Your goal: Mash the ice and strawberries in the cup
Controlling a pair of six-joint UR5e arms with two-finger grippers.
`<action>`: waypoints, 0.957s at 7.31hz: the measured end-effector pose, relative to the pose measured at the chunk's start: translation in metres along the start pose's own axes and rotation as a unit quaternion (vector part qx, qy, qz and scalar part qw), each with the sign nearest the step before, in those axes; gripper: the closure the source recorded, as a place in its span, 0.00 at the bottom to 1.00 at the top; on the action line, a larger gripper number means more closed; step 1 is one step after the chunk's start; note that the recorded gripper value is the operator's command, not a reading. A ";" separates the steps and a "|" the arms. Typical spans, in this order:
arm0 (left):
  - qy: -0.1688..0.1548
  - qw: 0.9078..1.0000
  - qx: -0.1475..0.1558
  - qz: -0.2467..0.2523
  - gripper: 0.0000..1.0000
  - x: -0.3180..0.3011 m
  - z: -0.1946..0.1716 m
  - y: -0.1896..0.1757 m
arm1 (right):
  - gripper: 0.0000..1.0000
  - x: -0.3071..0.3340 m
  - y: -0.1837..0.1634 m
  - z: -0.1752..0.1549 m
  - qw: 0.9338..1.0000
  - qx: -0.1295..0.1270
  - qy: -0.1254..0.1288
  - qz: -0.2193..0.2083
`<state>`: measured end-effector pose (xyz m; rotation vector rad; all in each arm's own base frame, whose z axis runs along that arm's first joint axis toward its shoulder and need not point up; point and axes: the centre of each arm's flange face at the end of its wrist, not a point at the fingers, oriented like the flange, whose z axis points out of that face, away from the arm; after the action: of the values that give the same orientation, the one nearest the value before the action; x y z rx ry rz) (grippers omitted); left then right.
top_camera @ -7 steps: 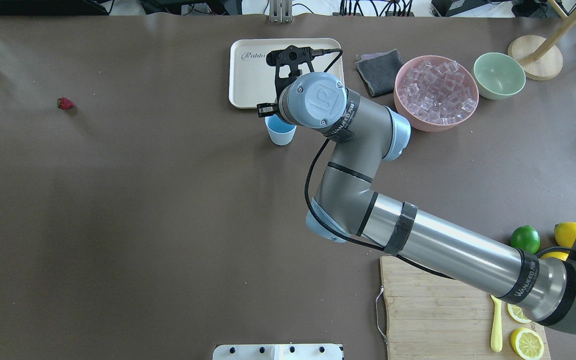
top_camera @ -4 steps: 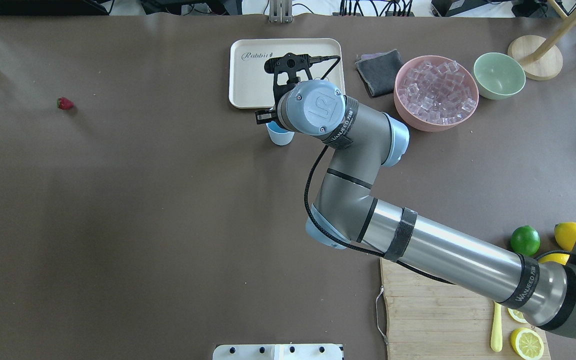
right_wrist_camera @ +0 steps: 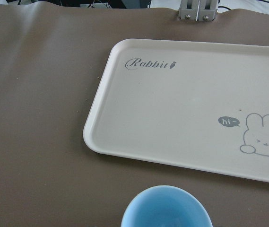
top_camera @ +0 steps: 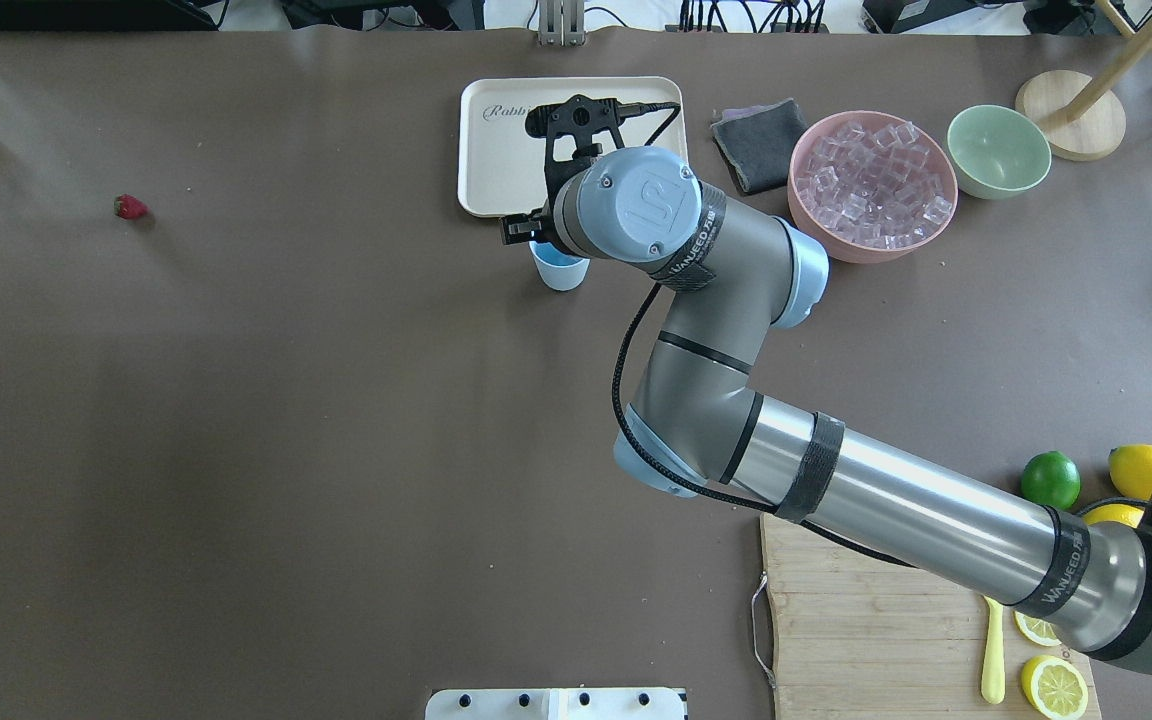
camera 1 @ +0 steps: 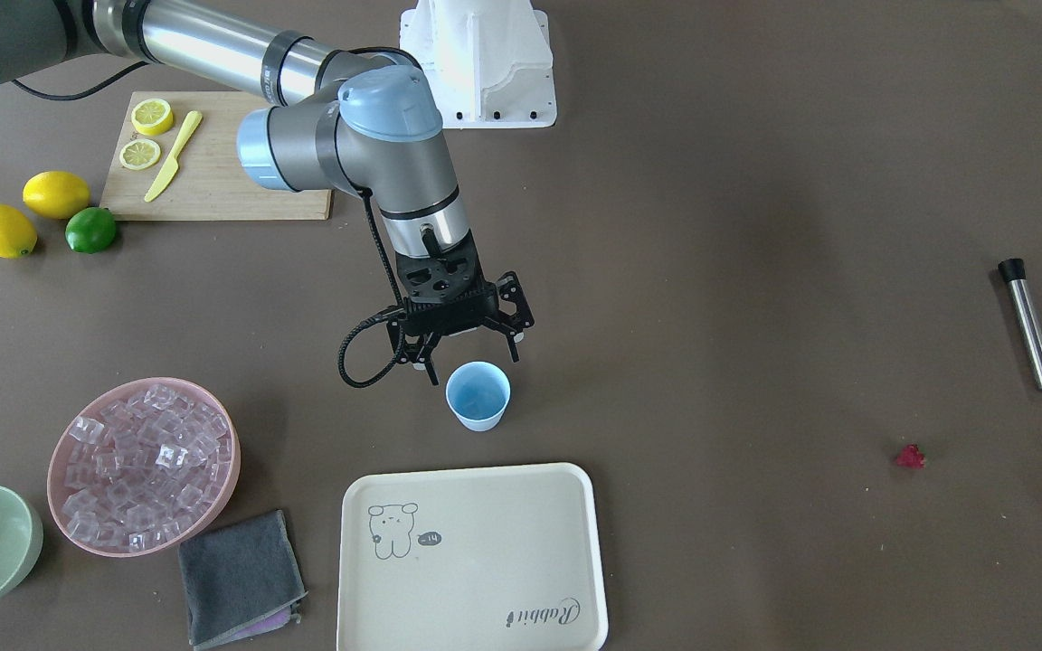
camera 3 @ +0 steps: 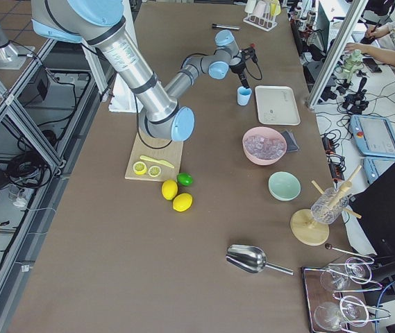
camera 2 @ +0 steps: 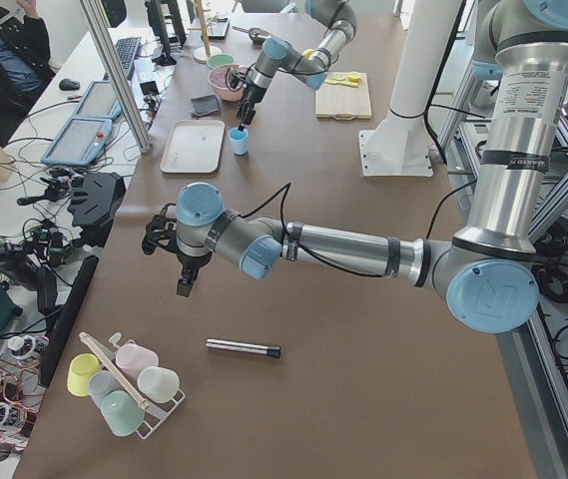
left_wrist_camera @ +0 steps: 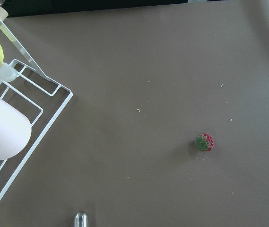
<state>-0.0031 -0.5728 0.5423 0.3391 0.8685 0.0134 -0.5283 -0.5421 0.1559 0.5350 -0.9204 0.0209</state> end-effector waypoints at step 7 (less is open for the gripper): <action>0.008 0.999 0.021 0.025 0.02 0.027 -0.016 -0.020 | 0.02 0.268 -0.089 -0.055 0.992 -0.034 0.066 0.106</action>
<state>0.0000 -0.5829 0.5062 0.4005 0.8775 0.0450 -0.3010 -0.6504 0.2946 0.3657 -0.8423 0.2146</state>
